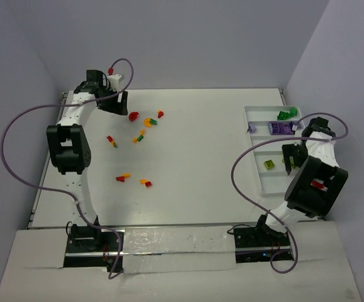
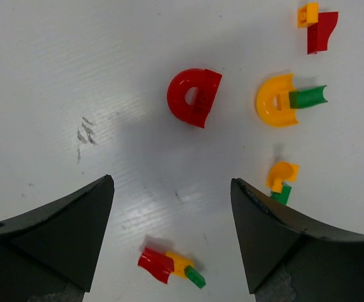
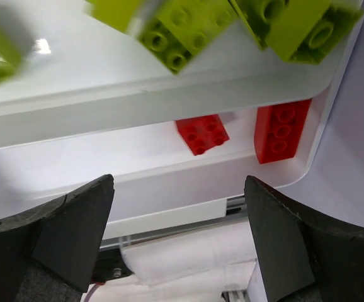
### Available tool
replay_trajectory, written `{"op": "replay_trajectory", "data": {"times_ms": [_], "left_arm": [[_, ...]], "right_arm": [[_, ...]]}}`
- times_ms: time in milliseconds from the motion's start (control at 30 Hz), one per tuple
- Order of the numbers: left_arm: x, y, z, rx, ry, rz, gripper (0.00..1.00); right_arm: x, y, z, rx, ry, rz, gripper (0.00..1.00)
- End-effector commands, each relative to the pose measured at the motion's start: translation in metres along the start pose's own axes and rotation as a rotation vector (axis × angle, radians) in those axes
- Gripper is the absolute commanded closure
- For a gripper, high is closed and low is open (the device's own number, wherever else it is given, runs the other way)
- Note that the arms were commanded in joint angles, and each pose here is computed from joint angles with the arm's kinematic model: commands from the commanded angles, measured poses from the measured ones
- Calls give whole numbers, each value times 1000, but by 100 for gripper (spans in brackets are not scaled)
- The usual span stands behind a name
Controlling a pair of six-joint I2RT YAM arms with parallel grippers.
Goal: Sort the legos into containers by color
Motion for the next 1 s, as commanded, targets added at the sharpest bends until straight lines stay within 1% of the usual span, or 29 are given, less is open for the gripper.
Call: {"op": "replay_trajectory", "data": {"times_ms": [0, 67, 200, 367, 433, 533, 600, 667, 733, 767, 900, 967], "left_arm": [[-15, 26, 20, -42, -19, 111, 16], [-23, 25, 32, -32, -32, 126, 15], [-27, 17, 60, -16, -34, 124, 13], [-18, 10, 85, -8, 5, 109, 13], [-15, 5, 94, 5, 27, 105, 15], [-15, -2, 100, 22, 31, 109, 20], [-17, -8, 100, 31, 35, 119, 25], [-18, -8, 100, 16, 46, 135, 32], [-21, -10, 100, 18, 49, 149, 37], [-21, -10, 100, 18, 51, 155, 42], [-23, -5, 98, 8, 54, 162, 55], [-24, -3, 96, 5, 51, 160, 59]], "right_arm": [[14, 26, -37, -113, 38, 18, 9], [19, 33, -45, -138, 53, 16, 9], [32, 43, -55, -164, 84, 1, 8], [41, 49, -60, -177, 107, 0, 8], [45, 52, -62, -184, 119, -4, 8], [48, 54, -63, -190, 123, -10, 8], [51, 56, -63, -192, 129, -13, 8], [54, 57, -62, -190, 136, -14, 8], [56, 58, -62, -192, 139, -16, 9], [57, 59, -62, -193, 141, -23, 9], [60, 61, -63, -196, 146, -29, 9], [62, 62, -64, -199, 148, -33, 9]]}}
Point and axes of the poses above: each gripper's point midway between its finger pads, its own z axis out along the fingers, its own x axis along the line the jaws close on, y = z × x, the point moved 1 cm from there along -z, back along the fingers, and after that the axes turned 6 degrees about -z, right-handed, at the moved point
